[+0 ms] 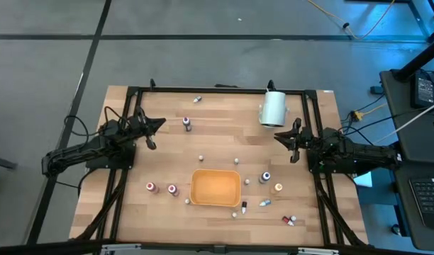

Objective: Pick & Place food coloring
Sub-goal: Put the large purple food coloring bottle in the yellow bin

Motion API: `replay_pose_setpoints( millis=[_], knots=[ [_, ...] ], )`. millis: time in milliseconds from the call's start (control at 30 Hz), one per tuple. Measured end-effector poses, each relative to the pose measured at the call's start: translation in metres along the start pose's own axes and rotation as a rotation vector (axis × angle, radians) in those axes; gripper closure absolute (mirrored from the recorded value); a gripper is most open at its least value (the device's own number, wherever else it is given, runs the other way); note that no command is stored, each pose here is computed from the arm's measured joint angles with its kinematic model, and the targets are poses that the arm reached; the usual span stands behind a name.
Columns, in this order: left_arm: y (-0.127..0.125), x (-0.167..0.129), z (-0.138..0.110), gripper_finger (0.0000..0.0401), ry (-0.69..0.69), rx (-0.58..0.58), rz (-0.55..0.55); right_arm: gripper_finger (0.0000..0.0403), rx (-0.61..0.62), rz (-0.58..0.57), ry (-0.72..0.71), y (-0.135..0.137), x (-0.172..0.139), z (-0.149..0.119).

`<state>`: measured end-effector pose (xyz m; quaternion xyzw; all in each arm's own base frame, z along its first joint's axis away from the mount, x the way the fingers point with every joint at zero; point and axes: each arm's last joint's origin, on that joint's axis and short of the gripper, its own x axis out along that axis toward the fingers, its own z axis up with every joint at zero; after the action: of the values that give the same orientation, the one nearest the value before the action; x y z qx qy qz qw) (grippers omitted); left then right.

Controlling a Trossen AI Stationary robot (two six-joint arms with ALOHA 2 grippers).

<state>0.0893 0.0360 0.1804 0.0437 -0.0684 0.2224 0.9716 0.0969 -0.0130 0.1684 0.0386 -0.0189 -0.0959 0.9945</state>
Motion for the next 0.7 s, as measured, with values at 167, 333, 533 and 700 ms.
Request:
replay_pose_setpoints(
  millis=[167,333,533,700],
  knots=[
    [0.0011,-0.0001,0.0026,0.0372,-0.026,-0.082,0.033,0.0337,0.070,-0.058,-0.015,-0.0016,-0.0001,0.0009],
    [0.0020,-0.0002,0.0046,0.0333,-0.048,-0.098,0.058,0.0337,0.080,-0.070,-0.018,-0.0020,-0.0001,0.0011],
    [0.0034,-0.0003,0.0055,0.0262,-0.060,-0.171,0.103,0.0337,0.104,-0.070,-0.019,-0.0020,-0.0001,0.0011],
    [0.0038,-0.0004,0.0053,0.0211,-0.063,-0.253,0.117,0.0337,0.103,-0.070,-0.019,-0.0020,-0.0001,0.0011]
  ],
)
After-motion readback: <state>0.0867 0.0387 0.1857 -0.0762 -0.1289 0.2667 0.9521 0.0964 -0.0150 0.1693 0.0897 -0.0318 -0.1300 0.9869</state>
